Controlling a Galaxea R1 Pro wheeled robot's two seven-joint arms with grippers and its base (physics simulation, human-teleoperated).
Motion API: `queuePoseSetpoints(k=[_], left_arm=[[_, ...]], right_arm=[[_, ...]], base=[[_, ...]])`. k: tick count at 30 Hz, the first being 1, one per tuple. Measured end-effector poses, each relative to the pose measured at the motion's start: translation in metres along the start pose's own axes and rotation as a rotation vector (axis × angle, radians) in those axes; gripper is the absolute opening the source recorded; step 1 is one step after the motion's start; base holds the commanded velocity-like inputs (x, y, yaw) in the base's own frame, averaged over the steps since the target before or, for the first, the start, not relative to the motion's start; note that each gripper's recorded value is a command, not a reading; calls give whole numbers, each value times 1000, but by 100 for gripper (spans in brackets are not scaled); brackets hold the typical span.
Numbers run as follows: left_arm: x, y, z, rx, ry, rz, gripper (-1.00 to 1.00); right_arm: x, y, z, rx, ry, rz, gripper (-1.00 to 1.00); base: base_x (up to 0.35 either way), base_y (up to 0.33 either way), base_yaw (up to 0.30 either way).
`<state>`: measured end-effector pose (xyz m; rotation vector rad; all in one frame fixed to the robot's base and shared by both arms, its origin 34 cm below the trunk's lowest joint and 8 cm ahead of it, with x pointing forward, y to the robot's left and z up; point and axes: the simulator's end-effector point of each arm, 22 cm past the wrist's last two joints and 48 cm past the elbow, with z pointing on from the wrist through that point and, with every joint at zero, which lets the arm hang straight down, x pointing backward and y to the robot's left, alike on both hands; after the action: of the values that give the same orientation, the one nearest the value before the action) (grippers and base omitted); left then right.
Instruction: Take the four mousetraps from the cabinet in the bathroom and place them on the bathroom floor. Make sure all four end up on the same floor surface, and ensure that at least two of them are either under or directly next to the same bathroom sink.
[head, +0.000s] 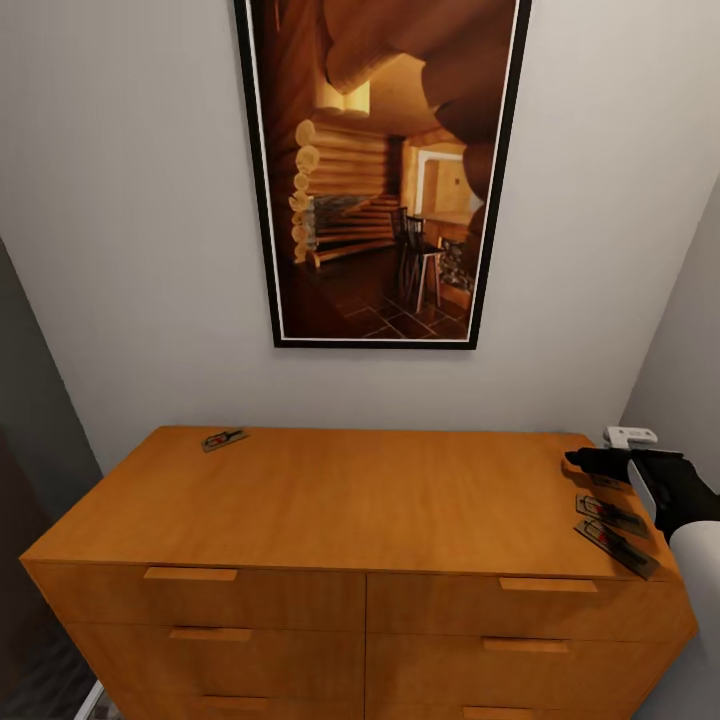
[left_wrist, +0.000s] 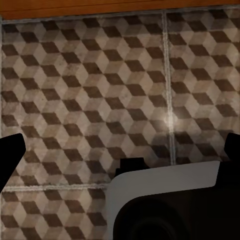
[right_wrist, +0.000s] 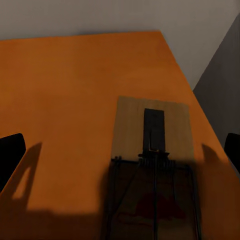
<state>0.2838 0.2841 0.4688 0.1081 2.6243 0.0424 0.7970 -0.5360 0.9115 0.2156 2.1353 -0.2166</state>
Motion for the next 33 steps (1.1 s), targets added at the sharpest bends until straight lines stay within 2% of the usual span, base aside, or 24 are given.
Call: queuePoseSetpoints(k=[26, 33], left_arm=[[0, 0, 0, 1, 0, 0, 100], [0, 0, 0, 1, 0, 0, 100]], right_arm=[[2, 2, 1, -3, 4, -1, 100], [16, 4, 6, -9, 20, 3, 100]], base=[[0, 0, 0], [0, 0, 0]])
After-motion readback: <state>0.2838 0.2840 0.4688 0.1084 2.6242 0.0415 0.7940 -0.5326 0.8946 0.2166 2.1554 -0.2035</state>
